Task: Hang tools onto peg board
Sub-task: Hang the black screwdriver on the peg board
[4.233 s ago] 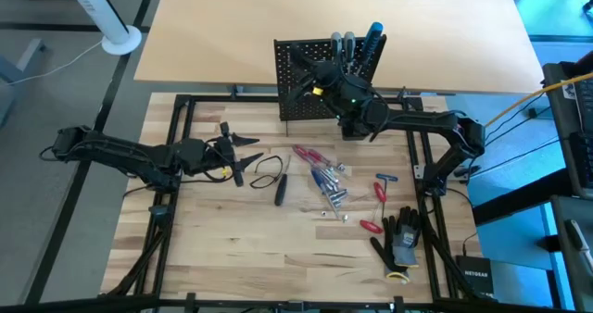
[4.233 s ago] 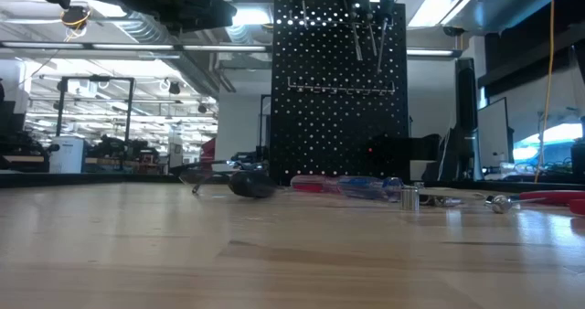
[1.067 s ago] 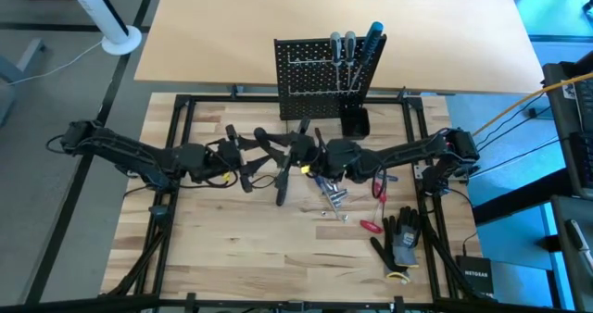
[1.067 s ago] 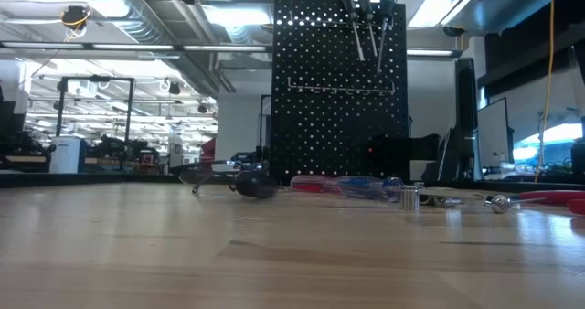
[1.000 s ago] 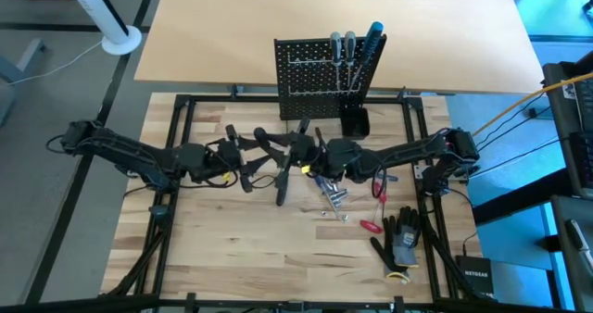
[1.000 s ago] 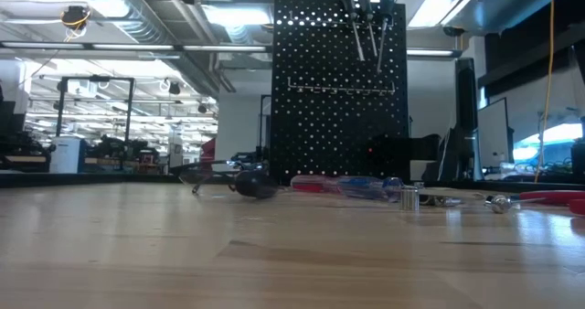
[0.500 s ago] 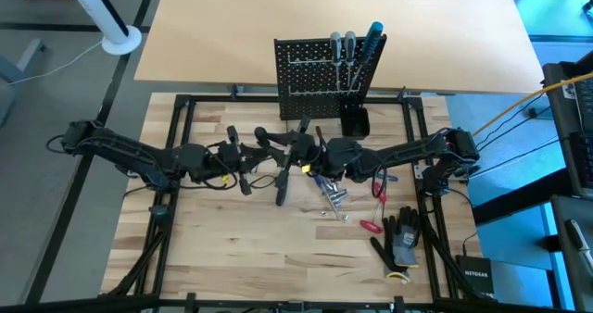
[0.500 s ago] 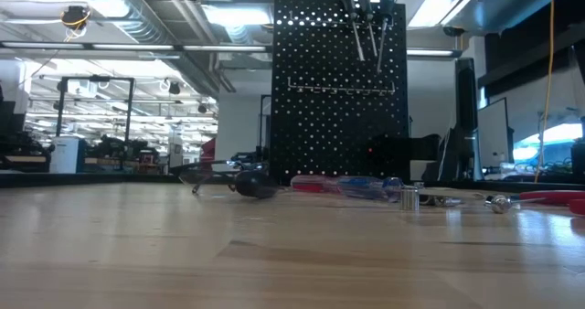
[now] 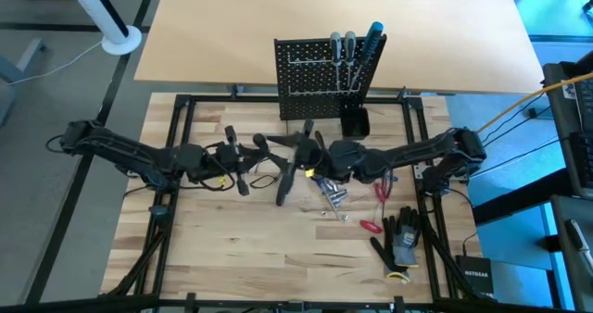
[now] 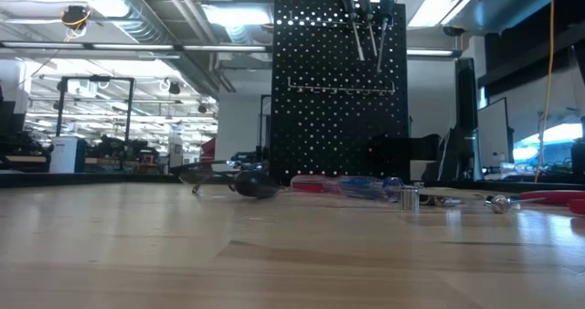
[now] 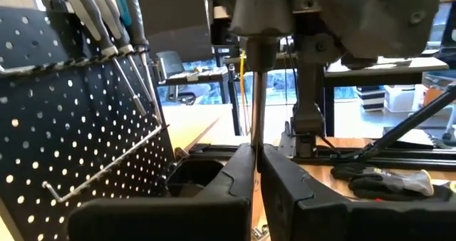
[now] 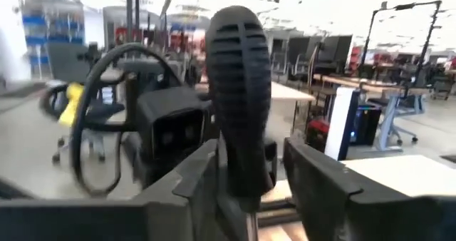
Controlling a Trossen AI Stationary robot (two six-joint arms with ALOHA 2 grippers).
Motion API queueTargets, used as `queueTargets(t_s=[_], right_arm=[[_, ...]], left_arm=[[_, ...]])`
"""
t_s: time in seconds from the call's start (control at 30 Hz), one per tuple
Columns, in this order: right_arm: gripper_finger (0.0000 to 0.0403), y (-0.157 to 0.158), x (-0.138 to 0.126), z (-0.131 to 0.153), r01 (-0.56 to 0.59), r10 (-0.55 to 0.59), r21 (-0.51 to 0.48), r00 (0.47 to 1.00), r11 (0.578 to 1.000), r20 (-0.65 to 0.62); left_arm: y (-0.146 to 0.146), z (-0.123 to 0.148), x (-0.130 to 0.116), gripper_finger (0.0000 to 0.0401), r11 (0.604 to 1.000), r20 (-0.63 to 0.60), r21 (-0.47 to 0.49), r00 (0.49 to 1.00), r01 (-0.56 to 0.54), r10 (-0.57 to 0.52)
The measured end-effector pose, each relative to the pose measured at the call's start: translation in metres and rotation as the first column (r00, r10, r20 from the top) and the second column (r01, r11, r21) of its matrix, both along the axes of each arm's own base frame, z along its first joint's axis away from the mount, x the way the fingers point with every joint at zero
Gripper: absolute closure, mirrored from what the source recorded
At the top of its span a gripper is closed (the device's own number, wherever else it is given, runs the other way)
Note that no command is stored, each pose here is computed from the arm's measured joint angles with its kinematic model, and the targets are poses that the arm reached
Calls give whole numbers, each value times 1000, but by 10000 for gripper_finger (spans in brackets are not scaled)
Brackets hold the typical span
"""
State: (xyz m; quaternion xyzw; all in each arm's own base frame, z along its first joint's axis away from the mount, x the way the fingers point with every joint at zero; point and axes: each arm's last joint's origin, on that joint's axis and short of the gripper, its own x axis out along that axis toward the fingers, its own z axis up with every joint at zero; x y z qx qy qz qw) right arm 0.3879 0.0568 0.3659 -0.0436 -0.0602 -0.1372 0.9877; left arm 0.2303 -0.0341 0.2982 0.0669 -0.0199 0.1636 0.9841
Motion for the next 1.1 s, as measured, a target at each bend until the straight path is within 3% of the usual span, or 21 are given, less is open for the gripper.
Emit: queueTargets(t_s=[0.13, 0.3, 0.7, 1.1], right_arm=[[195, 7, -19, 13, -20, 19, -13, 998, 1000, -66], [173, 7, -28, 22, -21, 21, -11, 998, 1000, -59], [168, 5, -25, 19, -88, 87, -12, 994, 996, -63], [168, 4, -25, -9, -54, 56, 14, 961, 998, -272]], left_arm=[[1, -2, -2, 399, 1000, -37, 11, 999, -4, 4], [2, -7, 3, 400, 999, -64, 24, 998, 28, -26], [4, -11, 8, 401, 998, -78, 23, 995, 57, -55], [-3, 0, -2, 401, 993, -25, 16, 993, 120, -119]])
